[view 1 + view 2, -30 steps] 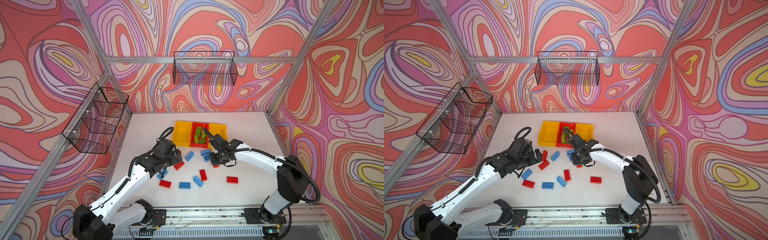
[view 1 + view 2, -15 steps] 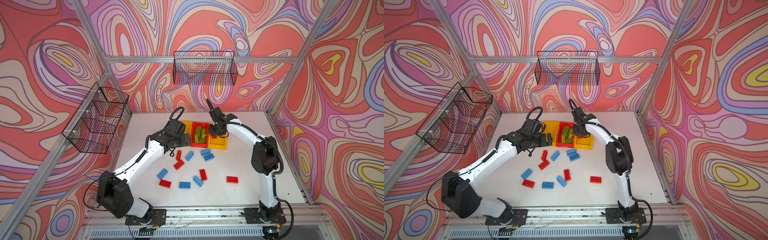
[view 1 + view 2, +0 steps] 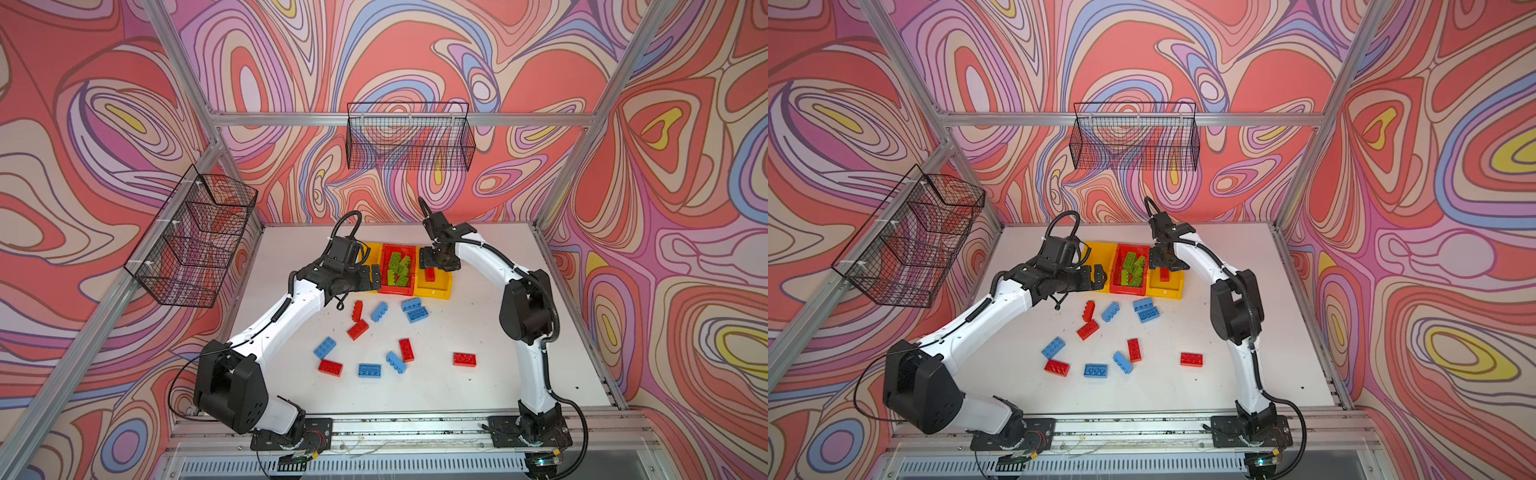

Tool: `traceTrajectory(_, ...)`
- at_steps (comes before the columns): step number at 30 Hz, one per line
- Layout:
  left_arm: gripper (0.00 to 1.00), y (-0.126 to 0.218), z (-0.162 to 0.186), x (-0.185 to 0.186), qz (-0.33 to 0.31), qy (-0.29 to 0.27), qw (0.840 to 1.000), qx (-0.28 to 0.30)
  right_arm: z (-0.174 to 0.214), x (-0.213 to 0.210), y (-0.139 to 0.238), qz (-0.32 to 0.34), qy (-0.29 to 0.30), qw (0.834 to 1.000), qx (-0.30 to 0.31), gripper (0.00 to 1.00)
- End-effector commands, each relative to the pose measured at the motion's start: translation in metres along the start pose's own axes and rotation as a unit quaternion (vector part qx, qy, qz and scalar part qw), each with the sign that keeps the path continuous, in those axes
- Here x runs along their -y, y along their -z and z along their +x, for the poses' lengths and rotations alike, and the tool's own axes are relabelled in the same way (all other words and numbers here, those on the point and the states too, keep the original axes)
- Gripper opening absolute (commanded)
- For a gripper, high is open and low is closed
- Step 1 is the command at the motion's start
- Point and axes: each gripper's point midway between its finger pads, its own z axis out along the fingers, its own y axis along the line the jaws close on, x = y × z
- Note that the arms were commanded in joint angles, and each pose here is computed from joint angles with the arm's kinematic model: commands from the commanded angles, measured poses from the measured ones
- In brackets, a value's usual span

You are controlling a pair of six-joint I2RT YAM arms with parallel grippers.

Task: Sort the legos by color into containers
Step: 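Move the right gripper to a red 2x3 brick and grasp it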

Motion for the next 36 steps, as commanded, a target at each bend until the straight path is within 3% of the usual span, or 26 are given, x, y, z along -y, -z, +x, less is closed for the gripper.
traceTrajectory(1, 1.0, 0.004, 0.0, 0.011, 0.041, -0.008, 0.999, 0.012, 0.035, 0.018, 0.035, 0.009, -0.033, 0.999, -0.004, 0.87)
traceTrajectory(10, 1.0, -0.013, 0.011, 0.031, 0.109, 0.003, 0.994, -0.007, 0.182, 0.043, 0.054, 0.032, -0.08, 0.994, -0.066, 0.91)
traceTrajectory(15, 1.0, -0.015, 0.022, 0.048, 0.14, -0.01, 0.99, -0.017, 0.233, 0.052, 0.055, 0.024, -0.1, 0.991, -0.085, 0.93)
traceTrajectory(22, 1.0, -0.015, 0.046, 0.064, 0.136, -0.051, 0.989, -0.042, 0.258, 0.055, 0.046, -0.004, -0.102, 0.99, -0.098, 0.93)
traceTrajectory(36, 1.0, -0.005, 0.055, 0.049, 0.107, -0.051, 0.992, -0.032, 0.279, 0.055, 0.016, 0.006, -0.068, 0.987, -0.142, 0.87)
